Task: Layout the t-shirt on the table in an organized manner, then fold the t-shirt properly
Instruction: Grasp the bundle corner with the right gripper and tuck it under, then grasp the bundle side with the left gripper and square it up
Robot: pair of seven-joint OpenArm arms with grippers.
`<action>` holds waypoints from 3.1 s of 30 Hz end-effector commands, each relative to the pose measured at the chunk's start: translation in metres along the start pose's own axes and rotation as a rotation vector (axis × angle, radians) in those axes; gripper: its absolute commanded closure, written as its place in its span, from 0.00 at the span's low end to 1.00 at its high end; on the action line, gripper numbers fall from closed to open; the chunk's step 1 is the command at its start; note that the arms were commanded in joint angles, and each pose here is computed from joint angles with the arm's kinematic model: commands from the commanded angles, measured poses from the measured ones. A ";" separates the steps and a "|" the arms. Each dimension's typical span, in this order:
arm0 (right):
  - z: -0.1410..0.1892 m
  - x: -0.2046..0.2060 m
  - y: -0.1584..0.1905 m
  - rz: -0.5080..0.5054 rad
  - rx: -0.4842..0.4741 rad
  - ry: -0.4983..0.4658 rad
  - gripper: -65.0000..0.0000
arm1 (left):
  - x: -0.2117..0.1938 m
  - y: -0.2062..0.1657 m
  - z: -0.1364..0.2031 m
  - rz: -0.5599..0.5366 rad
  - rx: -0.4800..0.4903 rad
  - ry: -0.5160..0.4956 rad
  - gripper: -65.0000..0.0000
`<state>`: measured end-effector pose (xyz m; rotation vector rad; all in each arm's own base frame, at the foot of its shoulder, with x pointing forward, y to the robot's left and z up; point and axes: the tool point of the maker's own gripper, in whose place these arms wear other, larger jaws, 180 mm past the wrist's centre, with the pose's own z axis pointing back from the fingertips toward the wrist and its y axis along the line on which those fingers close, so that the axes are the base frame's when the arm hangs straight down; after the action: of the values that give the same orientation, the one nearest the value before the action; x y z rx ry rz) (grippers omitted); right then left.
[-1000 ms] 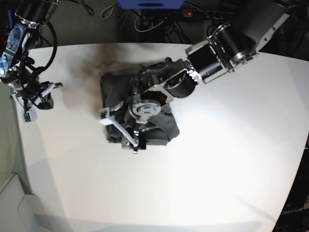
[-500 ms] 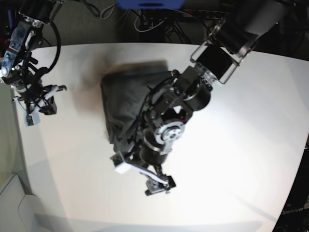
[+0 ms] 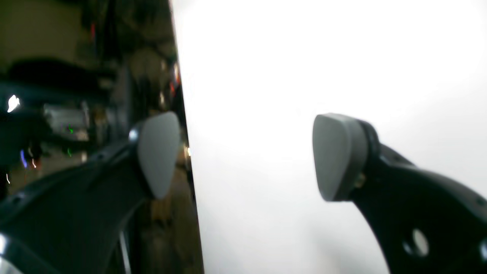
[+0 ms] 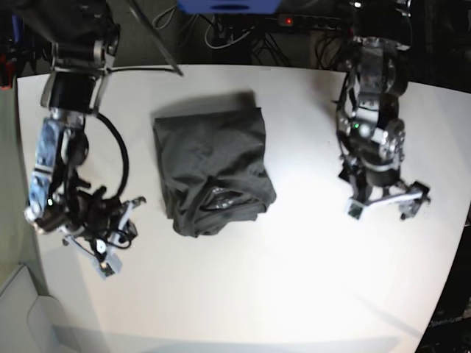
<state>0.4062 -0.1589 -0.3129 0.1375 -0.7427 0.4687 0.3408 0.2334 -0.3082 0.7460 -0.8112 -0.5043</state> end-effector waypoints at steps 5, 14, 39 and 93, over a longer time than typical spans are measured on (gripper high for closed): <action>-0.011 0.029 0.000 0.023 0.034 0.008 0.68 | -0.051 0.011 0.020 -0.011 0.014 0.088 0.18; -0.033 0.039 0.054 0.066 0.147 0.013 0.52 | -0.081 0.013 0.034 0.009 -0.033 0.172 0.18; -0.080 0.020 0.075 -0.061 0.272 -0.037 1.00 | -0.089 0.007 0.038 -0.002 -0.049 0.190 0.18; -0.035 -0.029 0.015 -0.138 0.096 -0.029 1.00 | 0.041 -0.111 0.052 0.197 -0.389 -0.067 0.18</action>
<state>0.3887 -0.1442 -0.3780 0.2909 -0.6733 0.3642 0.3035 0.1118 -0.3597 0.2712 -0.7733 -0.5059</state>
